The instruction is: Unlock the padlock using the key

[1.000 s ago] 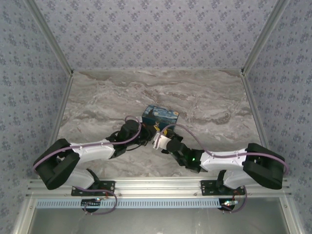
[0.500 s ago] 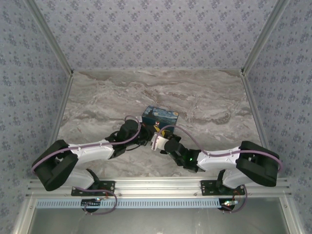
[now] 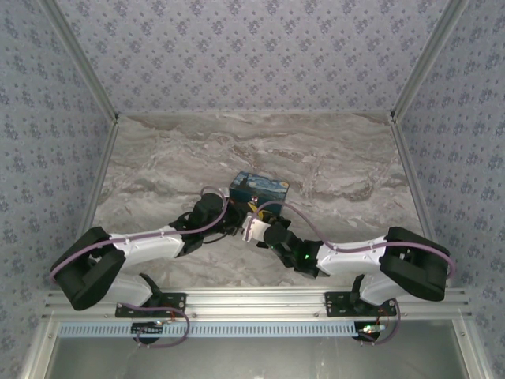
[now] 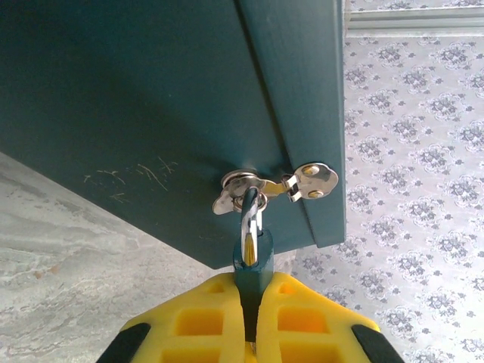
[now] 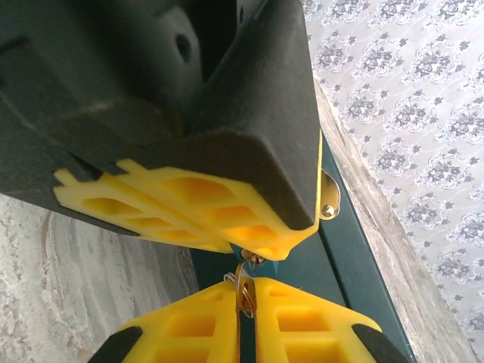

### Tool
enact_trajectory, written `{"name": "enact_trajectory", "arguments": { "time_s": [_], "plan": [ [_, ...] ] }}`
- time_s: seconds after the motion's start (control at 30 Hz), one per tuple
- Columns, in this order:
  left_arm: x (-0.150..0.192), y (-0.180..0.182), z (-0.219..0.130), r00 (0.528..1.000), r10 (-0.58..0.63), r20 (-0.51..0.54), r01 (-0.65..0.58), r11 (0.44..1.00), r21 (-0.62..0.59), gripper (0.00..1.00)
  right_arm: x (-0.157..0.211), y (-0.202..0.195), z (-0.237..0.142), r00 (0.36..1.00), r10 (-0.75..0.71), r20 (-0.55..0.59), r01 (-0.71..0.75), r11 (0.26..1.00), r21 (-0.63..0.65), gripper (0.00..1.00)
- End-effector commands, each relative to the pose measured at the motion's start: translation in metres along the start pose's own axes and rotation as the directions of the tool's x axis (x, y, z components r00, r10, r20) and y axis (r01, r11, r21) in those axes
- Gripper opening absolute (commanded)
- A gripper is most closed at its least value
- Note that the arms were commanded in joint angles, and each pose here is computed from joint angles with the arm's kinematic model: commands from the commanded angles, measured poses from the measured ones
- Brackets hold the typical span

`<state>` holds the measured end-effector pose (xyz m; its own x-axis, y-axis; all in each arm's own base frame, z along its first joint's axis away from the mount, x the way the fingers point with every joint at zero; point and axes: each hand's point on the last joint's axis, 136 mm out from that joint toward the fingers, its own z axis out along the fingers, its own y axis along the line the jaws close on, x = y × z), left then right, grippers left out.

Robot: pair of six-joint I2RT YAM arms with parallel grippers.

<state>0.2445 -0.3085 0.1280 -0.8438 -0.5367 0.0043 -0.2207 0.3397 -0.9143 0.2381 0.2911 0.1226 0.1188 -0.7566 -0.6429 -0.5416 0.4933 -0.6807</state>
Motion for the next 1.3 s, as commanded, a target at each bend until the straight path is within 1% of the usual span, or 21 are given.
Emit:
{"name": "enact_trajectory", "arguments": {
  "time_s": [0.0, 0.27, 0.43, 0.53, 0.77, 0.93, 1.27],
  "plan": [
    [0.001, -0.029, -0.005, 1.0, 0.016, -0.008, -0.015, 0.997, 0.075, 0.0, -0.017, -0.011, 0.001, 0.998, 0.055, 0.041, -0.056, 0.998, 0.03, 0.11],
    [0.004, -0.027, -0.002, 1.0, 0.015, -0.017, -0.014, 0.998, 0.068, 0.0, -0.023, -0.018, 0.001, 0.992, 0.11, 0.064, -0.112, 0.993, 0.038, 0.09],
    [0.006, -0.027, 0.0, 1.0, 0.015, -0.022, -0.014, 0.997, 0.07, 0.0, -0.023, -0.021, 0.001, 0.983, 0.167, 0.071, -0.169, 0.985, 0.024, 0.01],
    [0.007, -0.028, 0.002, 1.0, 0.015, -0.025, -0.013, 0.997, 0.071, 0.0, -0.021, -0.022, 0.0, 0.974, 0.217, 0.067, -0.218, 0.976, 0.006, 0.0],
    [0.01, -0.029, 0.006, 0.999, 0.014, -0.032, -0.012, 0.997, 0.076, 0.0, -0.011, -0.024, 0.0, 0.929, 0.367, 0.05, -0.363, 0.929, -0.072, 0.0],
    [0.011, -0.028, 0.007, 0.999, 0.014, -0.031, -0.012, 0.997, 0.073, 0.0, 0.002, -0.023, 0.002, 0.871, 0.491, 0.026, -0.483, 0.864, -0.145, 0.0],
    [0.012, -0.022, 0.012, 0.999, 0.015, -0.032, -0.013, 0.998, 0.054, 0.0, 0.025, -0.014, 0.003, 0.879, 0.475, -0.038, -0.476, 0.869, -0.136, 0.0]
  ]
}}
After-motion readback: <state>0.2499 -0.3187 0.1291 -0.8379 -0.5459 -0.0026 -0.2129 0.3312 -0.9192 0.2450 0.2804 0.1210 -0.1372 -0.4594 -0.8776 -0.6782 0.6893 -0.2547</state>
